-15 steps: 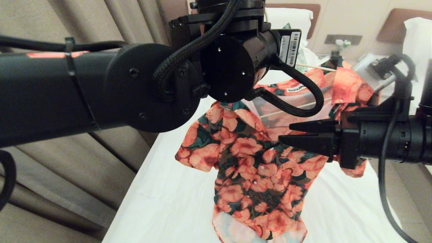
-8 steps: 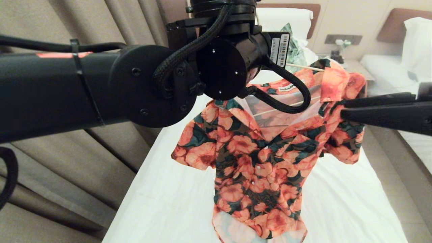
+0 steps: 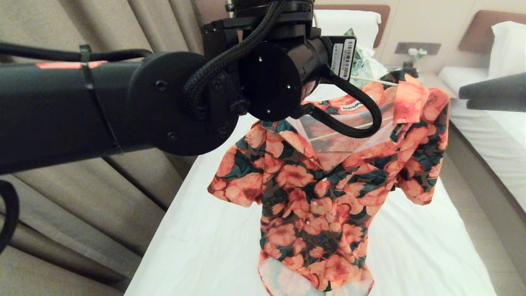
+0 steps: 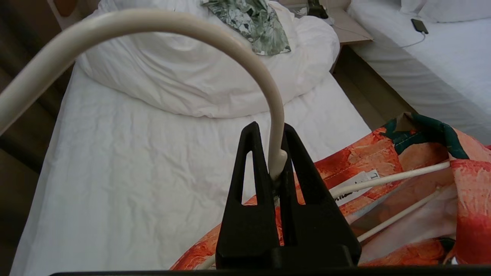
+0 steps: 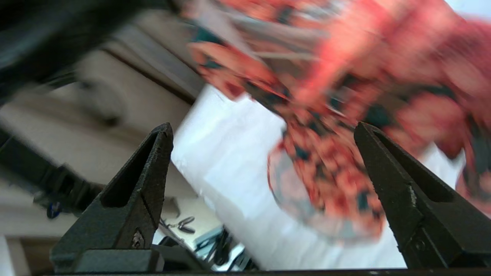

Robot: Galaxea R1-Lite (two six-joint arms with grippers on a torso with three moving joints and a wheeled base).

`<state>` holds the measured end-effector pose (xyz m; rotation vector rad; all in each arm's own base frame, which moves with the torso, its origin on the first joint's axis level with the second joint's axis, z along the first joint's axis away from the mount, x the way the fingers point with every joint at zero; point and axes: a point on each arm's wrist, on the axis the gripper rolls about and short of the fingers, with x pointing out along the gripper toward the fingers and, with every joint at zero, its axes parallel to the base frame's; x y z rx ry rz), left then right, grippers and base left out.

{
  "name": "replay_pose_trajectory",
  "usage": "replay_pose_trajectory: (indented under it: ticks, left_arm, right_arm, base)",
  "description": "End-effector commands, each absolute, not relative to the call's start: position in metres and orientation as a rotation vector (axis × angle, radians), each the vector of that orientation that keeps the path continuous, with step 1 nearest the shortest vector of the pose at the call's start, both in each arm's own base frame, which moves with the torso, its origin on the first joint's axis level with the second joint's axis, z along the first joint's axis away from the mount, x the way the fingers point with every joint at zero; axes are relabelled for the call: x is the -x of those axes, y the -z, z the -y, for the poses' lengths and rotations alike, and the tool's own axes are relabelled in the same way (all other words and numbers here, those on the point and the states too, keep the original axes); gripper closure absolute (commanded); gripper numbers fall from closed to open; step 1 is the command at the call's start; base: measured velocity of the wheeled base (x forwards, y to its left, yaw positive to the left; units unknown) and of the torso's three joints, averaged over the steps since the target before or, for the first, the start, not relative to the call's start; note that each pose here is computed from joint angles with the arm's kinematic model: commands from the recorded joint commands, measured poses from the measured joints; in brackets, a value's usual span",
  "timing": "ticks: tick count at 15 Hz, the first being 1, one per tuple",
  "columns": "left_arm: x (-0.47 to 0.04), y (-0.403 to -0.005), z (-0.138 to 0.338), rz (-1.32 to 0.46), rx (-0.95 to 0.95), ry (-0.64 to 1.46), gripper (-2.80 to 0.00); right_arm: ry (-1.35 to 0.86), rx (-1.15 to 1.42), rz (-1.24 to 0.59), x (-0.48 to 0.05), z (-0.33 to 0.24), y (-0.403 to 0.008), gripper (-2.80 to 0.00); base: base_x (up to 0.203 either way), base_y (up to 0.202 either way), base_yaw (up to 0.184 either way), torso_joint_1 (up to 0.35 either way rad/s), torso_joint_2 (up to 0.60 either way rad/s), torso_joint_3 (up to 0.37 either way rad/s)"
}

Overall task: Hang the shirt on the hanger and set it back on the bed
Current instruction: Take the clothes hanger out of the clothes

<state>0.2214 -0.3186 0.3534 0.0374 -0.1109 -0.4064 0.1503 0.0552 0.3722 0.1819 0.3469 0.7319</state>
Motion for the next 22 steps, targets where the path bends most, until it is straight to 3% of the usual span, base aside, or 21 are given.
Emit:
replay_pose_trajectory:
  ticks: [1,10,11,22]
  left_arm:
    - [-0.221,-0.354,0.319,0.114,-0.035,0.404,0.00]
    - [-0.212,-0.353,0.328,0.117,-0.031,0.435,0.00]
    - [-0.212,-0.353,0.328,0.117,-0.030,0.436,0.00]
    - [-0.212,-0.348,0.333,0.109,-0.036,0.444,0.00]
  right_arm:
    - [-0.652,-0.215,-0.444,-0.181,-0.060,-0.366,-2.80]
    - [-0.604,-0.272,-0.529,-0.219,-0.081,-0.353,-2.80]
    - [-0.610,-0.271,-0.534,-0.220,-0.083,-0.352,0.00]
    - [-0.622,-0.274,-0.499,-0.206,-0.079,-0.361,0.00]
  base:
    - [0.000,0.000,0.000,0.000,0.00,0.000]
    - [0.000,0.000,0.000,0.000,0.00,0.000]
    - [0.000,0.000,0.000,0.000,0.00,0.000]
    - [0.000,0.000,0.000,0.000,0.00,0.000]
